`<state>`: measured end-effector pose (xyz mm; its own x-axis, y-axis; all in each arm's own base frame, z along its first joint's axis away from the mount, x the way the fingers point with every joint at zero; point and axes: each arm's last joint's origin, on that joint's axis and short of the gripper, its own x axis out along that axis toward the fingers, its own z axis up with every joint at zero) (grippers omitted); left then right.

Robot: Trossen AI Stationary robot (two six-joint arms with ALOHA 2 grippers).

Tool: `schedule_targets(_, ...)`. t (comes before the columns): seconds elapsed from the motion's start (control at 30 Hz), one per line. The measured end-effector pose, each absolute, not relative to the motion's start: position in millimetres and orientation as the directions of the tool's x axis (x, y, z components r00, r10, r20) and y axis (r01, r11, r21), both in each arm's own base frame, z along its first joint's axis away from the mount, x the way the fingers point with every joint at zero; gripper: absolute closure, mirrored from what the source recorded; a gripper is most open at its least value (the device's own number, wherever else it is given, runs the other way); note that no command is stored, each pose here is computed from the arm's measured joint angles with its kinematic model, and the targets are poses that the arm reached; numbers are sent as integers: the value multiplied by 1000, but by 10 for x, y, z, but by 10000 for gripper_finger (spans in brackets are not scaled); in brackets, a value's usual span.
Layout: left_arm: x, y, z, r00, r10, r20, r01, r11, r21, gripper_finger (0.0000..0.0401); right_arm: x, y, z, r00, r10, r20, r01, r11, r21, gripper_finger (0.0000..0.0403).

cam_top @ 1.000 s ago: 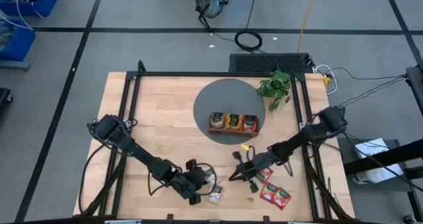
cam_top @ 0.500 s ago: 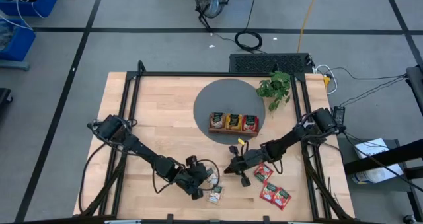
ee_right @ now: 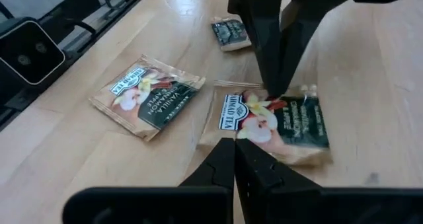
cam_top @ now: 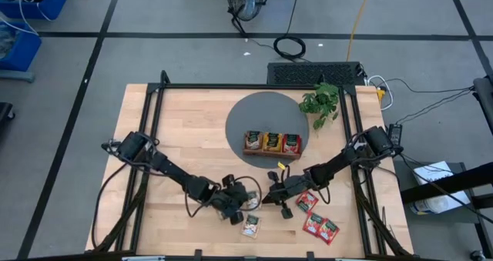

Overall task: Pick & Place Tea
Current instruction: Put the brown tea bag into the left section of the wooden organiser

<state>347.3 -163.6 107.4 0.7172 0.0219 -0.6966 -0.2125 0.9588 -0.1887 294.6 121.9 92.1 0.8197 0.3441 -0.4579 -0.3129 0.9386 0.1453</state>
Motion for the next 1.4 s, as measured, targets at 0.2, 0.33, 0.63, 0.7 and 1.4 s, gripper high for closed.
schedule_targets(0.2, 3493, -1629, 1047, 725, 23, -689, -212, 958, -191, 396, 2941, 1311, 954, 809, 392, -438, -360, 920, 158, 402)
schedule_targets(0.33, 3532, -1602, 1003, 733, 26, -680, -225, 952, -207, 390, 2985, 1397, 1020, 814, 409, -413, -391, 911, 132, 402)
schedule_targets(0.63, 3590, -1554, 940, 748, 31, -663, -239, 945, -225, 396, 3009, 1435, 977, 771, 361, -525, -345, 929, 132, 403)
schedule_targets(0.7, 3596, -1555, 938, 751, 29, -659, -237, 944, -229, 396, 3001, 1423, 958, 767, 339, -544, -325, 937, 125, 403)
schedule_targets(1.4, 3620, -1602, 1223, 827, -23, -562, -107, 974, -197, 365, 2850, 1235, 751, 663, 261, -702, -235, 962, 135, 403)
